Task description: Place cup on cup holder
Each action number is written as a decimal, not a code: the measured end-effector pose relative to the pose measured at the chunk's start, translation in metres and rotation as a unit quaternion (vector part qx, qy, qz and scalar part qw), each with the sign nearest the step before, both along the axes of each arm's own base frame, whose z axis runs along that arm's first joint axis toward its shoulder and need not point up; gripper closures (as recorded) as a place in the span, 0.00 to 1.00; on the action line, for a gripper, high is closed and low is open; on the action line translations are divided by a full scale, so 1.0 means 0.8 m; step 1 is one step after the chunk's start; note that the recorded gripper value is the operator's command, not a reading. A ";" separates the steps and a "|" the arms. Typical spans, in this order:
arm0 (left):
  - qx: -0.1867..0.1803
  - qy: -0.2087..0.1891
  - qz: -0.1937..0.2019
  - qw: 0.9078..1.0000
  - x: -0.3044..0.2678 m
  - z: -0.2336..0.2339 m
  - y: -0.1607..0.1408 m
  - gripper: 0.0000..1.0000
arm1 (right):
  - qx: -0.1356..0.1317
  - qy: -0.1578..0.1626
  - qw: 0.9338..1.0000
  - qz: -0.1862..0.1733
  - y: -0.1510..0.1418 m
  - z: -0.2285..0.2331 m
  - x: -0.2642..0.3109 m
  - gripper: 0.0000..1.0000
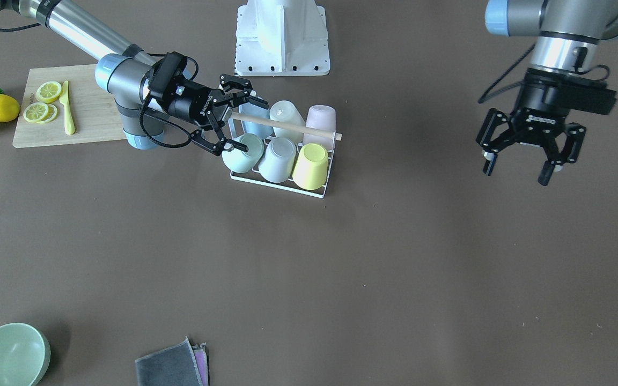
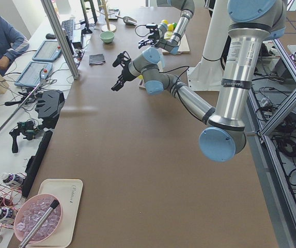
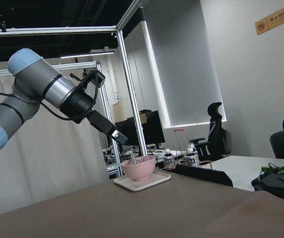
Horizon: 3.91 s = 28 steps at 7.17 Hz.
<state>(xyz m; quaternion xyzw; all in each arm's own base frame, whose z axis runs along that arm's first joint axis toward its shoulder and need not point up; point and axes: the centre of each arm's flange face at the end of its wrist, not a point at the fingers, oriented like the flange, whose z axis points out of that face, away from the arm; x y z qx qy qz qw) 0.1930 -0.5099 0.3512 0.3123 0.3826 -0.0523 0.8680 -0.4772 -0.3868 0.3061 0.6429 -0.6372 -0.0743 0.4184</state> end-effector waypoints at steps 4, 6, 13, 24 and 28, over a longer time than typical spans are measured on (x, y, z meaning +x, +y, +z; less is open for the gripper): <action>-0.247 0.008 0.029 0.968 -0.194 0.210 -0.063 0.02 | -0.028 0.042 0.997 0.049 -0.051 -0.049 0.044 0.00; -0.290 0.006 0.073 0.954 -0.276 0.286 -0.045 0.02 | -0.080 0.115 0.987 0.082 -0.095 -0.097 0.087 0.00; -0.300 0.018 0.161 0.940 -0.294 0.358 0.052 0.02 | -0.401 0.411 0.814 0.091 -0.160 -0.044 0.190 0.00; -0.238 -0.046 0.223 0.944 -0.303 0.373 0.077 0.02 | -0.694 0.399 0.573 -0.175 -0.106 0.382 0.563 0.00; -0.236 -0.043 0.208 0.948 -0.321 0.368 0.081 0.02 | -0.693 0.392 0.590 -0.135 -0.049 0.467 0.724 0.00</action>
